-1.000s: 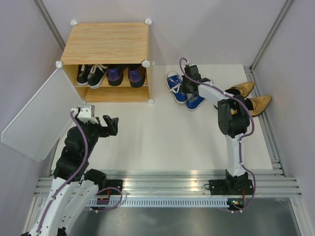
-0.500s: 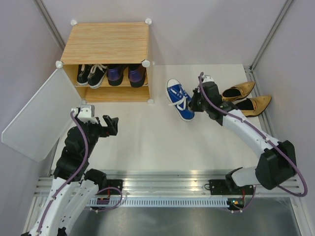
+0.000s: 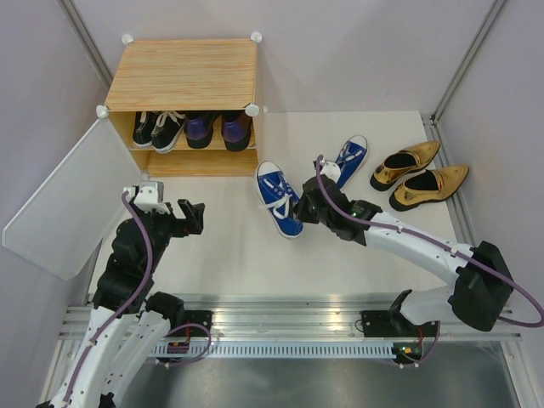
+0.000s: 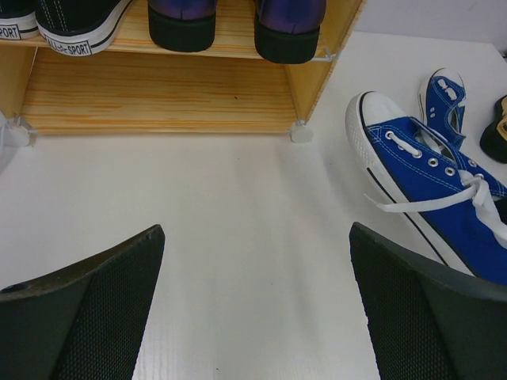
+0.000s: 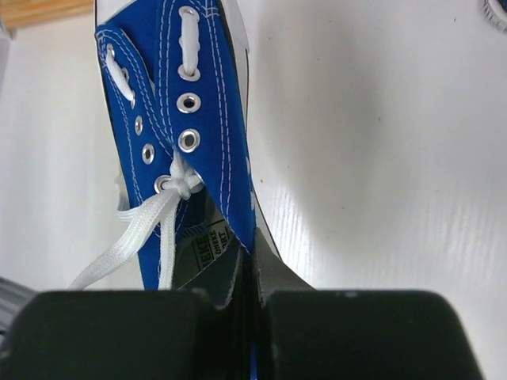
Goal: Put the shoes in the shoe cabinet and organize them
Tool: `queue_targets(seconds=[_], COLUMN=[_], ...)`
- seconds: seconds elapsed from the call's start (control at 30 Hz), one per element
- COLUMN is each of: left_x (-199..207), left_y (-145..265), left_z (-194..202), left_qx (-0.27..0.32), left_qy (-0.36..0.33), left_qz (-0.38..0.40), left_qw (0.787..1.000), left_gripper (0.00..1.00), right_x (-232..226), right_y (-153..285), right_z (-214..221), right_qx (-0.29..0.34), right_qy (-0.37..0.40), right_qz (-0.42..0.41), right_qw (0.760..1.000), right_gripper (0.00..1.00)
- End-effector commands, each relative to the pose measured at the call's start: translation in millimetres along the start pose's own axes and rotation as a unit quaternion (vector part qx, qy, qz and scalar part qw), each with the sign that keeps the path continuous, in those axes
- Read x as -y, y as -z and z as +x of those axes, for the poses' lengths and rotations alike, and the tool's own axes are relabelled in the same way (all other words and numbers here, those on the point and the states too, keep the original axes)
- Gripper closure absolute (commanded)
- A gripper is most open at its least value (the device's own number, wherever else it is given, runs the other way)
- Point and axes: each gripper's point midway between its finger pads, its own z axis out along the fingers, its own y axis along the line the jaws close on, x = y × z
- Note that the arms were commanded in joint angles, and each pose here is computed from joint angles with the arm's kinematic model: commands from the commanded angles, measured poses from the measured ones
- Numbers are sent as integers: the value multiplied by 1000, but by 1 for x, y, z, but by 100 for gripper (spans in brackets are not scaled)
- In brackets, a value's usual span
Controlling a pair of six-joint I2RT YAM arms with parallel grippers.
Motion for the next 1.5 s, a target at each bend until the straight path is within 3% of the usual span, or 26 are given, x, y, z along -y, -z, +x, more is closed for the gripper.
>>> queue_targets(seconds=[0.0,0.13,0.2,0.23,0.27,0.33,0.37,0.43,0.5,0.7,0.77,0.93,1.0,1.23,1.47], left_x=[3,3,4,4,4,4,4,4,7,19,23,29,28,28,26], left_y=[-4,-5,-6,-6,-7,-7,-8,-8,-9,-10,-11,-12,-12,-14,-15], left_z=[-3,-1,0,1,1,2,2,3,4,10,11,10,10,15,15], left_qx=[6,1,-1,-2,-3,-4,-5,-7,-11,-30,-37,-43,-41,-47,-46], left_qy=[-6,-7,-7,-7,-7,-7,-7,-8,-10,-17,-17,-17,-19,-21,-23], left_qz=[7,8,10,10,10,10,9,10,17,52,63,77,74,75,71], left_qw=[1000,1000,1000,1000,1000,1000,1000,1000,1000,998,997,996,996,996,996], left_gripper=[0,0,1,0,0,0,1,0,0,0,0,0,1,0,0], right_x=[-17,-20,-13,-13,-13,-25,-25,-24,-21,28,45,95,107,96,47], right_y=[2,-10,-22,-24,-30,-32,-34,-31,-20,23,39,40,30,-2,-32], right_z=[-35,-27,-20,-21,-16,-18,-14,-14,-20,-31,-38,4,31,73,119], right_qx=[125,136,133,131,124,115,105,98,106,134,145,113,81,32,-41], right_qy=[-135,-199,-208,-219,-218,-212,-201,-195,-187,-94,-77,-50,-40,-44,-5], right_qz=[-5,4,33,39,43,31,37,44,40,52,46,62,63,0,-45], right_qw=[983,971,969,966,967,970,973,975,976,985,985,990,994,999,998], right_gripper=[99,94,82,76,59,43,25,15,11,10,14,44,47,60,61])
